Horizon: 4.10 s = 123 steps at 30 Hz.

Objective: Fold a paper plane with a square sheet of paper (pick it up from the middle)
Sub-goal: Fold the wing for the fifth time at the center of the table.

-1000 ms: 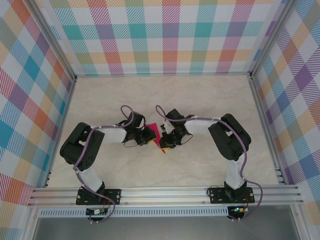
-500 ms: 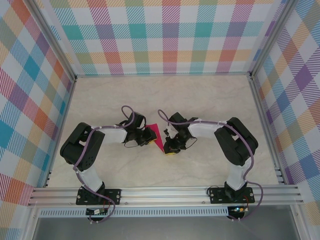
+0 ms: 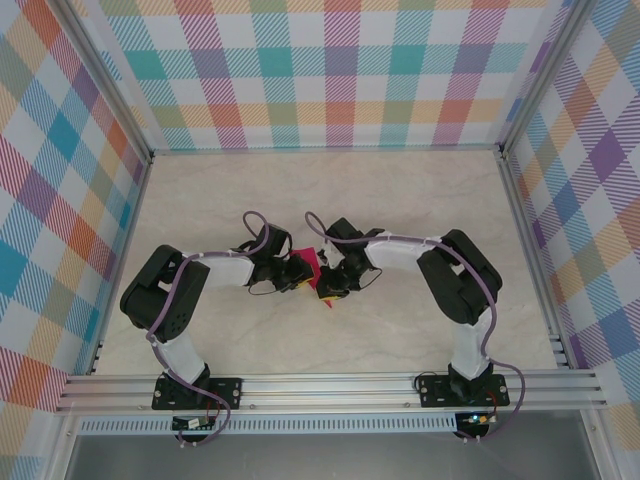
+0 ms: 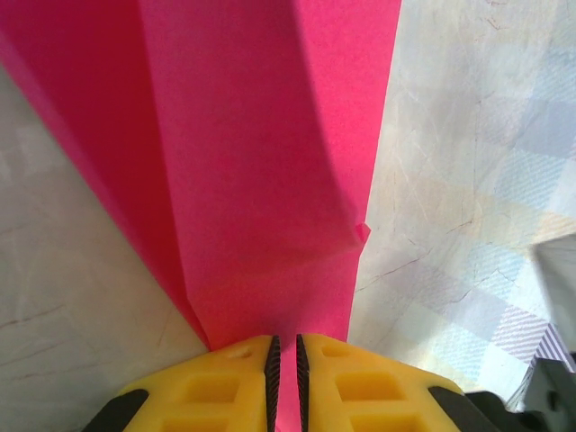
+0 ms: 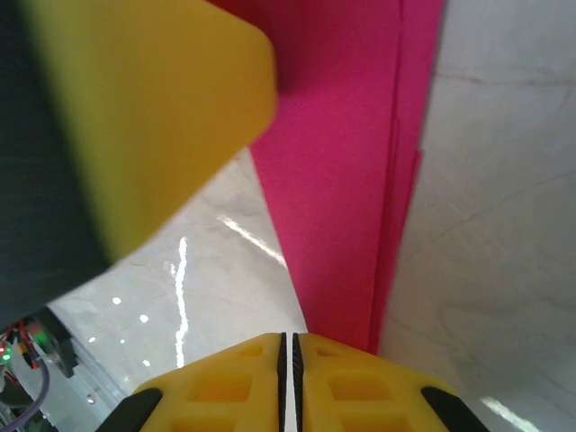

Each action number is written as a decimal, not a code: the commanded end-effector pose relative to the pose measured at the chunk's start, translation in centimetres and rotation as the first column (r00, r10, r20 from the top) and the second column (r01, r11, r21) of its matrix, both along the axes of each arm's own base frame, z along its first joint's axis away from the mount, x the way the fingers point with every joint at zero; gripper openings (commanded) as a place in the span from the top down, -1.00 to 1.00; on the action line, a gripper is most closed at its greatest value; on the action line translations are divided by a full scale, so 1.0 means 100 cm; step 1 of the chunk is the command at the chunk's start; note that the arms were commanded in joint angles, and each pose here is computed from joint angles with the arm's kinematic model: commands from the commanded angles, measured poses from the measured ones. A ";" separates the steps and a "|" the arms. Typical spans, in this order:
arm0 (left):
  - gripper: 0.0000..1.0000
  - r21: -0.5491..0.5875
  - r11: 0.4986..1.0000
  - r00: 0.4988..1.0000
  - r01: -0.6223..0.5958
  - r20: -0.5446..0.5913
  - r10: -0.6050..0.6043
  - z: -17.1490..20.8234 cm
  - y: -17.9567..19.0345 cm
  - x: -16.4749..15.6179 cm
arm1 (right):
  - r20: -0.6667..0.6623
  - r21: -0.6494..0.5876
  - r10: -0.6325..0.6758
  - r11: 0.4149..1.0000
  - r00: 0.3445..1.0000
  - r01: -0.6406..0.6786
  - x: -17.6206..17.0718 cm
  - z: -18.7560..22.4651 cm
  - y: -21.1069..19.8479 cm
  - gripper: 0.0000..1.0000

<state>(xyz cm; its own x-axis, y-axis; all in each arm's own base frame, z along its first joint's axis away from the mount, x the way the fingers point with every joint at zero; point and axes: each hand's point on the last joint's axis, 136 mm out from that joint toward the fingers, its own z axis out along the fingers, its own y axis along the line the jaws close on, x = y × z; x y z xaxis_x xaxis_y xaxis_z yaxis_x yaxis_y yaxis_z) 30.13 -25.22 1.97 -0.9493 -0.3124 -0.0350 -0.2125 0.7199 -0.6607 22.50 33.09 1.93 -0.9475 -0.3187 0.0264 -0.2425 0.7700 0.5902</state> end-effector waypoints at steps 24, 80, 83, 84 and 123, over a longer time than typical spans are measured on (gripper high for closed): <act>0.67 0.132 0.990 0.996 -0.045 -0.066 0.054 -0.026 0.021 -0.008 | 0.061 0.013 -0.003 1.000 0.998 0.002 -0.021 0.028 -0.022 0.77; 0.59 0.215 0.973 0.976 0.089 0.176 -0.128 0.005 0.031 0.043 | -0.050 -0.127 -0.089 0.989 0.995 0.082 -0.005 -0.046 -0.027 0.81; 0.60 0.217 0.972 0.978 0.088 0.168 -0.126 0.001 0.032 0.046 | -0.055 -0.128 -0.089 0.988 0.995 0.081 -0.007 -0.048 -0.028 0.81; 0.60 0.221 0.971 0.978 0.087 0.165 -0.125 -0.001 0.033 0.046 | -0.056 -0.129 -0.089 0.988 0.994 0.081 -0.007 -0.048 -0.028 0.81; 0.62 0.294 0.956 0.989 0.005 0.140 -0.048 -0.019 0.085 0.096 | -0.083 -0.273 -0.085 0.960 0.993 0.060 -0.024 -0.076 -0.060 0.82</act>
<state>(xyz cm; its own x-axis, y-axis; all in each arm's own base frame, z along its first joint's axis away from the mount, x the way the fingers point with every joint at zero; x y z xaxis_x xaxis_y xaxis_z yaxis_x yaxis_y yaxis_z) 36.43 -21.41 1.96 -0.9726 -0.1635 -0.1654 -0.0409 0.8203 -0.5705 23.79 33.12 1.14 -0.9660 -0.2587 -0.0022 -0.2055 0.7621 0.6140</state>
